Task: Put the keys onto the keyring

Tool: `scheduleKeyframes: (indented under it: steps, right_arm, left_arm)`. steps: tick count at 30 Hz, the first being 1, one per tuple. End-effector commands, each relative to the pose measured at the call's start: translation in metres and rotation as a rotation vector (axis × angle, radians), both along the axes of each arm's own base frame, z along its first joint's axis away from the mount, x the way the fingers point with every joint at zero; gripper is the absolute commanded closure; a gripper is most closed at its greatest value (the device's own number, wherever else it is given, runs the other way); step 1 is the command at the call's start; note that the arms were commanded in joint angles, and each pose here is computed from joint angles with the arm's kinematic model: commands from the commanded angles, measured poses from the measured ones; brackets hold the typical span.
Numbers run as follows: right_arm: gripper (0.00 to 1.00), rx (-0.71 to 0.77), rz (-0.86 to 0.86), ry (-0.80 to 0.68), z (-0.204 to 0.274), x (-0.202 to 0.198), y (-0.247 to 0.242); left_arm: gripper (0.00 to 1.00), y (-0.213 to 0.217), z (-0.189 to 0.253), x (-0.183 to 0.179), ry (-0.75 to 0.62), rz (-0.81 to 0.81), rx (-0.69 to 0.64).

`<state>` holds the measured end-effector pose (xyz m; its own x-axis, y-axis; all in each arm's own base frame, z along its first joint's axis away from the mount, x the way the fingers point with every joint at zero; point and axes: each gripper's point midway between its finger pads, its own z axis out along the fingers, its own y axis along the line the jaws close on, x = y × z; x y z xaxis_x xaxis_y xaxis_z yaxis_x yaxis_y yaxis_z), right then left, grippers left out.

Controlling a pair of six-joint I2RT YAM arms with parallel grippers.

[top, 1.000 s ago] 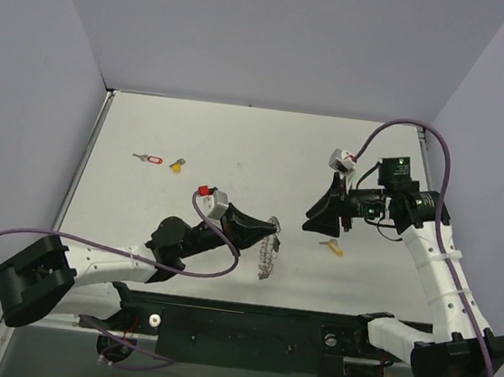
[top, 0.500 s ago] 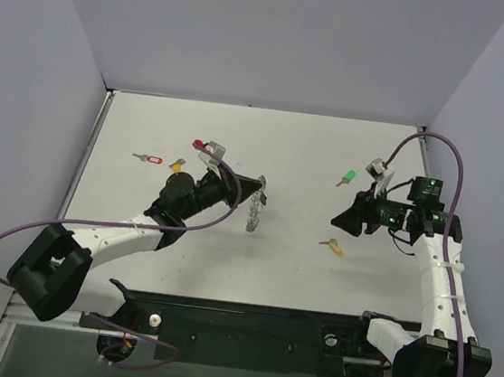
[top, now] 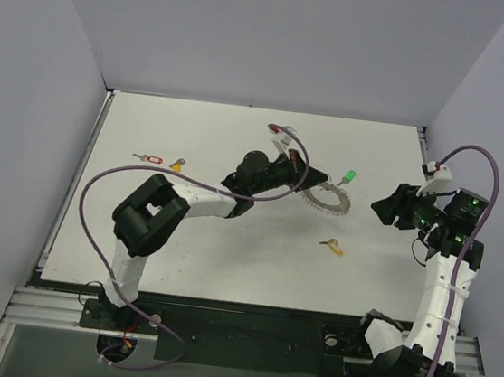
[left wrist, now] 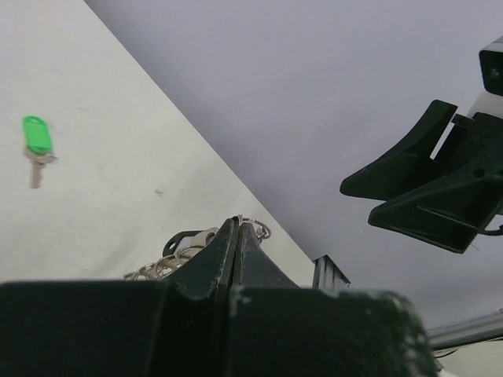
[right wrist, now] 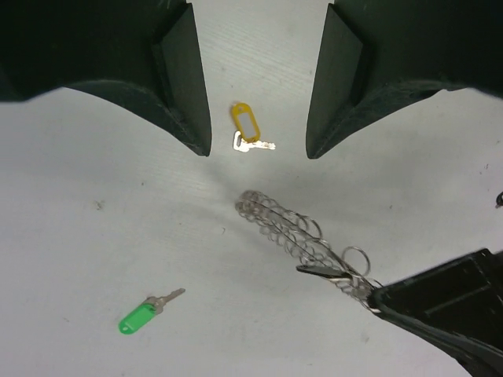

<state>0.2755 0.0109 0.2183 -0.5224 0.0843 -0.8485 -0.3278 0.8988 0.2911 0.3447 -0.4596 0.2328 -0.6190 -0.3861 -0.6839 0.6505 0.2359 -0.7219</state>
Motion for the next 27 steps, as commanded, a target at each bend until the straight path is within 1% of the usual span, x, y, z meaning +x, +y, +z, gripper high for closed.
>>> scheduleKeyframes:
  steps: [1,2,3,4,5,6,7,8,9,10,13,18,21,26,27]
  right_arm:
    - [0.53,-0.003,-0.113,-0.036,0.012,0.004,-0.022]
    - [0.53,0.007,-0.137,-0.037,0.014,0.003,-0.028]
    - [0.53,0.018,-0.144,-0.039,0.015,0.002,-0.030]
    - [0.53,0.025,-0.168,-0.044,0.017,0.001,-0.037]
    - [0.53,0.041,-0.162,-0.047,0.017,0.001,-0.036]
    - [0.53,0.049,-0.182,-0.051,0.018,0.001,-0.041]
    - [0.53,0.063,-0.178,-0.056,0.019,0.000,-0.040]
    - [0.53,0.075,-0.190,-0.056,0.019,-0.001,-0.043]
    - [0.53,0.080,-0.186,-0.062,0.020,0.000,-0.043]
    - [0.53,0.083,-0.185,-0.065,0.021,-0.001,-0.043]
    - [0.53,0.097,-0.179,-0.058,0.019,-0.001,-0.041]
    - [0.53,0.121,-0.164,-0.048,0.016,0.000,-0.039]
    - [0.53,0.128,-0.161,-0.044,0.013,0.000,-0.038]
    - [0.53,0.140,-0.156,-0.040,0.012,0.001,-0.037]
    - [0.53,0.141,-0.152,-0.042,0.012,0.001,-0.036]
  left_arm:
    - [1.00,-0.061,0.025,-0.005,0.008,-0.054,-0.175]
    - [1.00,-0.068,0.029,-0.002,0.011,-0.044,-0.205]
    - [1.00,-0.086,0.021,-0.004,0.023,-0.061,-0.226]
    - [1.00,-0.098,0.035,-0.006,0.010,-0.066,-0.267]
    - [1.00,-0.108,0.011,-0.002,0.048,-0.065,-0.247]
    - [1.00,-0.119,0.019,-0.004,0.038,-0.074,-0.277]
    - [1.00,-0.126,0.005,-0.003,0.053,-0.078,-0.267]
    - [1.00,-0.133,0.007,-0.004,0.048,-0.080,-0.280]
    - [1.00,-0.137,-0.006,-0.003,0.061,-0.078,-0.269]
    - [1.00,-0.140,-0.006,-0.004,0.063,-0.085,-0.272]
    - [1.00,-0.144,-0.029,-0.006,0.095,-0.101,-0.236]
    - [1.00,-0.147,-0.070,-0.022,0.171,-0.165,-0.144]
    - [1.00,-0.149,-0.086,-0.032,0.199,-0.194,-0.087]
    - [1.00,-0.155,-0.093,-0.047,0.209,-0.240,-0.033]
    - [1.00,-0.160,-0.091,-0.055,0.214,-0.272,-0.022]
